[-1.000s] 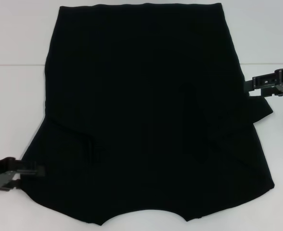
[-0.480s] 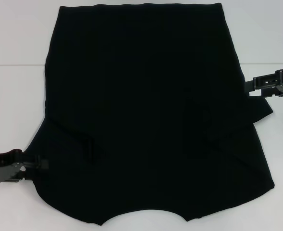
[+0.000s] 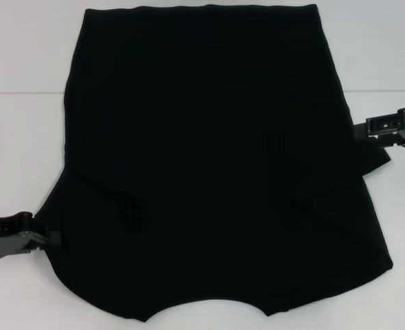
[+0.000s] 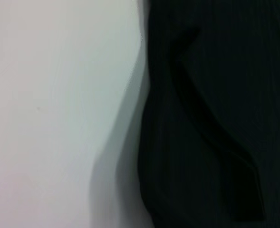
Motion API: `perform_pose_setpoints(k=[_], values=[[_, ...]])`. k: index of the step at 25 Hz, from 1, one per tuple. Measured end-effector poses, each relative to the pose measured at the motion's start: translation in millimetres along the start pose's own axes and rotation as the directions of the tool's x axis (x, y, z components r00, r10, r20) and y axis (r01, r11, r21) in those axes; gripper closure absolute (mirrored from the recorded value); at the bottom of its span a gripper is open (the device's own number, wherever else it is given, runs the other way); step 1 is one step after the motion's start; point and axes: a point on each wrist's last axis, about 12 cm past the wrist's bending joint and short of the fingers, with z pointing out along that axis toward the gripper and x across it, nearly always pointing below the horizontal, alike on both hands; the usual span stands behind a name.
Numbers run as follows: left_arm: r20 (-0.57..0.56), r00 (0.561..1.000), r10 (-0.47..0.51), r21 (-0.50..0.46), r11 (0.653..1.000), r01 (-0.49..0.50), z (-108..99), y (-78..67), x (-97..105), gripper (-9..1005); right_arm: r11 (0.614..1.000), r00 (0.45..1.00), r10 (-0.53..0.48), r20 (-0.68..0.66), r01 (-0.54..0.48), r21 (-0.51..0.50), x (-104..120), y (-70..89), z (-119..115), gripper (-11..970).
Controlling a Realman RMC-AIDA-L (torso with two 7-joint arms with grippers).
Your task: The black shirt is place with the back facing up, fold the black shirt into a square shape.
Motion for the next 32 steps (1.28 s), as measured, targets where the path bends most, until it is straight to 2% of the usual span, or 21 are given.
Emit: perform_pose_setpoints(k=[5,8,11,15,18,32], values=[[0.011,0.999,0.043,0.057,0.997,-0.044,2,-3.9,1,814,1.000,0.999,-0.028,-0.043,0.028,0.004,5,-2.8,-2,208],[0.021,0.997,0.072,0.124,0.990,-0.074,1,-9.5,2,874,1.000,0.994,-0.030,-0.101,0.030,-0.001,16,-7.8,-8,208],[0.024,0.997,0.077,0.135,0.988,-0.079,1,-11.7,0,922,0.999,0.986,-0.005,-0.169,0.011,0.032,30,-17.8,-15,209],[0.030,0.997,0.074,0.131,0.988,-0.078,2,-12.3,-1,923,0.999,0.971,0.017,-0.237,-0.006,0.047,47,-26.7,-20,210],[0.036,0.997,0.074,0.132,0.988,-0.078,3,-13.3,-3,923,0.999,0.963,0.002,-0.271,0.011,0.049,60,-30.5,-15,210],[0.038,0.997,0.067,0.135,0.988,-0.072,5,-15.4,-5,923,0.993,0.955,-0.056,-0.292,0.084,0.084,76,-26.0,24,213]])
